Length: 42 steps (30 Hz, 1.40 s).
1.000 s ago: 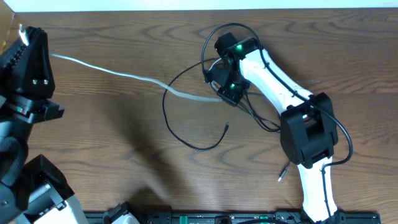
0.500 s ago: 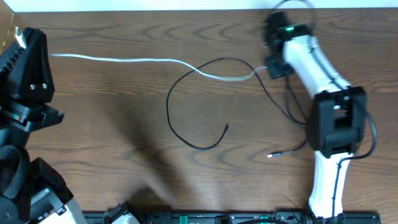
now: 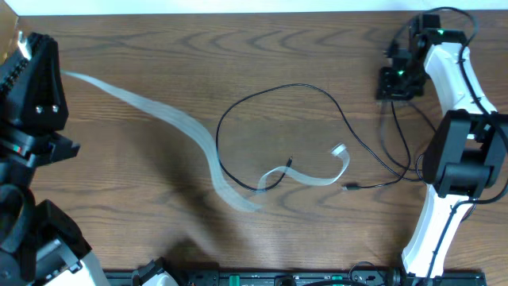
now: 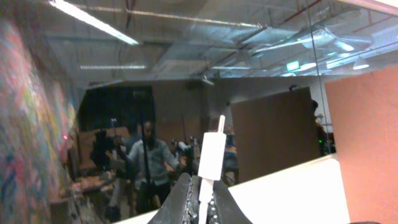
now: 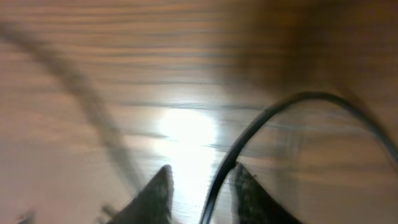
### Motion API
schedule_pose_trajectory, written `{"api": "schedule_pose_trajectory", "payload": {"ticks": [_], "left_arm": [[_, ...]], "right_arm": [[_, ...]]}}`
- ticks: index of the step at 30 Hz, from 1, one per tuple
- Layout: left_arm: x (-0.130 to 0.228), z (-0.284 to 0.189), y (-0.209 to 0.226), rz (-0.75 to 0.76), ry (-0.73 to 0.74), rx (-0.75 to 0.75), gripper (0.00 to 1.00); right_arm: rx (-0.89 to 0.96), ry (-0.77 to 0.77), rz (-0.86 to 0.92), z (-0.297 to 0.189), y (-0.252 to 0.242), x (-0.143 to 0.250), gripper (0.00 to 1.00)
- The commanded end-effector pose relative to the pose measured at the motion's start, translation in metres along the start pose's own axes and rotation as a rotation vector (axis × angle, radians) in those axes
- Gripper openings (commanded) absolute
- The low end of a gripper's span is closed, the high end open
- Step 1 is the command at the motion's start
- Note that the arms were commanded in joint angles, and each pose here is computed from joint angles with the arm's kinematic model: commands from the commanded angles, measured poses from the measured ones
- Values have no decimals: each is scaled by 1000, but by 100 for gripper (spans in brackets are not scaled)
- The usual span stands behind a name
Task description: Untangle cables
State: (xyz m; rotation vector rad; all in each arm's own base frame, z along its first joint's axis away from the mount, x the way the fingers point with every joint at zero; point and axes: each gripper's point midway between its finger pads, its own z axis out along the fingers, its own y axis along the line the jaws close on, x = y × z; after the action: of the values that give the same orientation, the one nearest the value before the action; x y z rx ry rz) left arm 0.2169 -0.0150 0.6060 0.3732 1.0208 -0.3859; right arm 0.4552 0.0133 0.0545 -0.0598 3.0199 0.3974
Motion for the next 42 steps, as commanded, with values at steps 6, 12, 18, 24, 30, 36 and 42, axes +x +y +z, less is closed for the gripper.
{"api": "schedule_pose_trajectory", "payload": {"ticks": [6,12,18,24,30,36,42], "left_arm": [[19,4,-1,-50,96,81,7],[36,3,0,-82,167,130,7],[59,1,2,-122,255,199,7],[82,-3,3,-220,350,267,7],[116,1,-5,-406,444,374,8],[147,21,-18,-459,458,513,7],[169,41,3,-480,413,446,7]], "right_arm": [[-334,53,-501,6,117,29,99],[-331,134,-697,19,164,56,99],[-176,176,-786,39,198,68,99],[295,54,-541,43,169,31,99],[56,5,-565,26,219,31,99],[-391,-50,-865,-30,300,64,99],[-530,-63,-1062,-72,326,104,99]]}}
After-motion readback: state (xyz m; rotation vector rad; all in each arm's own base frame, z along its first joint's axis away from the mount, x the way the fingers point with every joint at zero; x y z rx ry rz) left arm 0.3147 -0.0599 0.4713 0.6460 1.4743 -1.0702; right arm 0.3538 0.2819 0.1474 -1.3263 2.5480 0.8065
